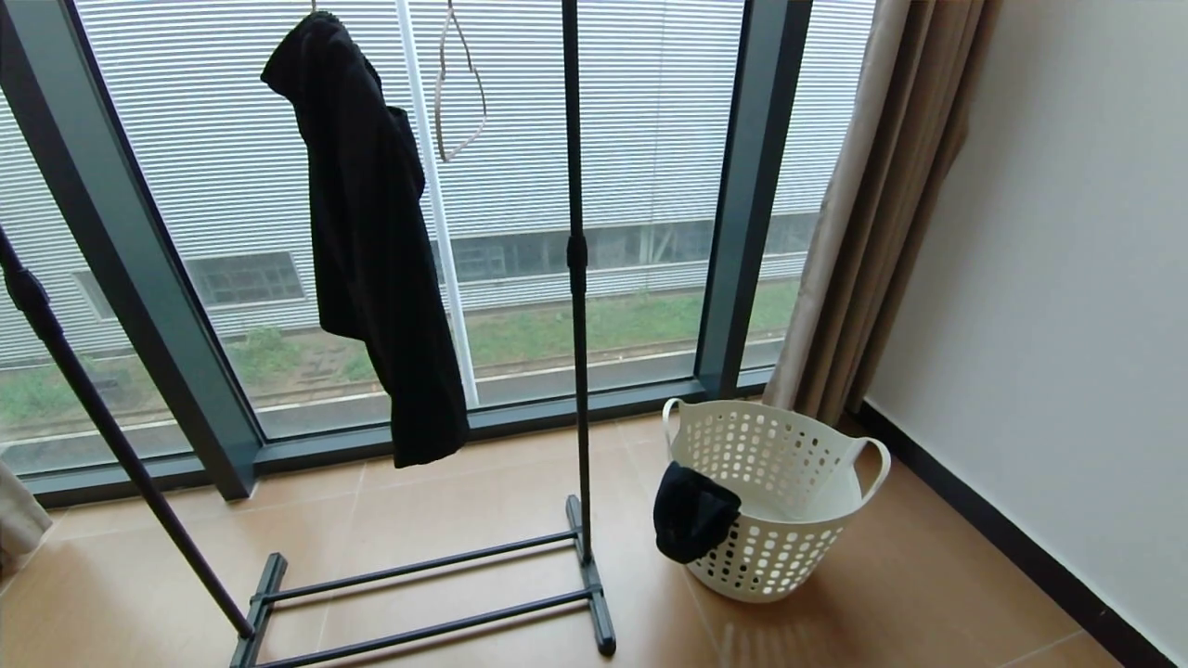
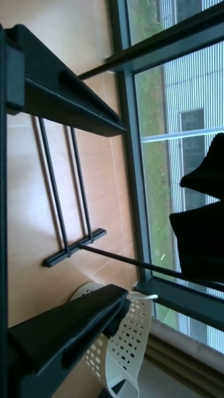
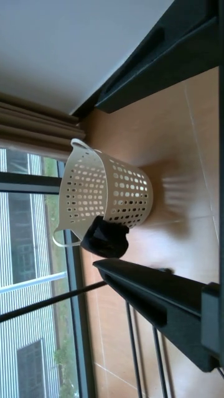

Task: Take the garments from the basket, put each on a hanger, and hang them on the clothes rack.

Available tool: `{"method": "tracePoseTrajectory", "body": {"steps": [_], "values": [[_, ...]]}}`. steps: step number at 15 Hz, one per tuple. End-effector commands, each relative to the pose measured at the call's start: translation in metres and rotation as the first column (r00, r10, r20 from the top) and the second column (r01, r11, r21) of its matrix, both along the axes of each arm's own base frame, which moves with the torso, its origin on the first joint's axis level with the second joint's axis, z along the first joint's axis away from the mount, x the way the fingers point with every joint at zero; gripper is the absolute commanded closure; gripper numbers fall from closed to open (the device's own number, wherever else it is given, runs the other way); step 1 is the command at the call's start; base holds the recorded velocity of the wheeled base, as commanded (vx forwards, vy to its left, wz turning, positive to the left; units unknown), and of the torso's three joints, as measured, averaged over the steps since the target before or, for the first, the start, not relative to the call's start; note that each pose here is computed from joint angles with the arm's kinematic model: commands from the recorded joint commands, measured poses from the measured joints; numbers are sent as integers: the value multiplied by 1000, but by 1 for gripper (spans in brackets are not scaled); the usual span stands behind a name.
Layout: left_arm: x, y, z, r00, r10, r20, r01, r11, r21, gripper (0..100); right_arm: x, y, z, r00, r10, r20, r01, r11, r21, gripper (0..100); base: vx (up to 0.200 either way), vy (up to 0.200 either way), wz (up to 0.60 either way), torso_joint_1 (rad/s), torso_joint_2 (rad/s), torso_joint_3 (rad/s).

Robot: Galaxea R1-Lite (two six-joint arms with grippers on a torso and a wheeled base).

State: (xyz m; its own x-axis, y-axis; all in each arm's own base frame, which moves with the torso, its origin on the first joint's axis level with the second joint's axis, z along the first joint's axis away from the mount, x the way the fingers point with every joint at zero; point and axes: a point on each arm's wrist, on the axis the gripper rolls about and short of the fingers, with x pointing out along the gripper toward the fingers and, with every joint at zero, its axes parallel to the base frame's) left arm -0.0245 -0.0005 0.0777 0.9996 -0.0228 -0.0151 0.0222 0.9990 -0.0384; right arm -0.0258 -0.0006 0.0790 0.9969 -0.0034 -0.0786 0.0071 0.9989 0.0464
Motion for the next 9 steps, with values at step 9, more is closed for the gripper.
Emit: {"method": "tracePoseTrajectory", "body": {"steps": [9], "values": [[0,0,0,1000,0,-2,0,1000,1,0,0,0,0,1000,0,-3,0,1000,1,0,178,0,0,2,1,4]]}}
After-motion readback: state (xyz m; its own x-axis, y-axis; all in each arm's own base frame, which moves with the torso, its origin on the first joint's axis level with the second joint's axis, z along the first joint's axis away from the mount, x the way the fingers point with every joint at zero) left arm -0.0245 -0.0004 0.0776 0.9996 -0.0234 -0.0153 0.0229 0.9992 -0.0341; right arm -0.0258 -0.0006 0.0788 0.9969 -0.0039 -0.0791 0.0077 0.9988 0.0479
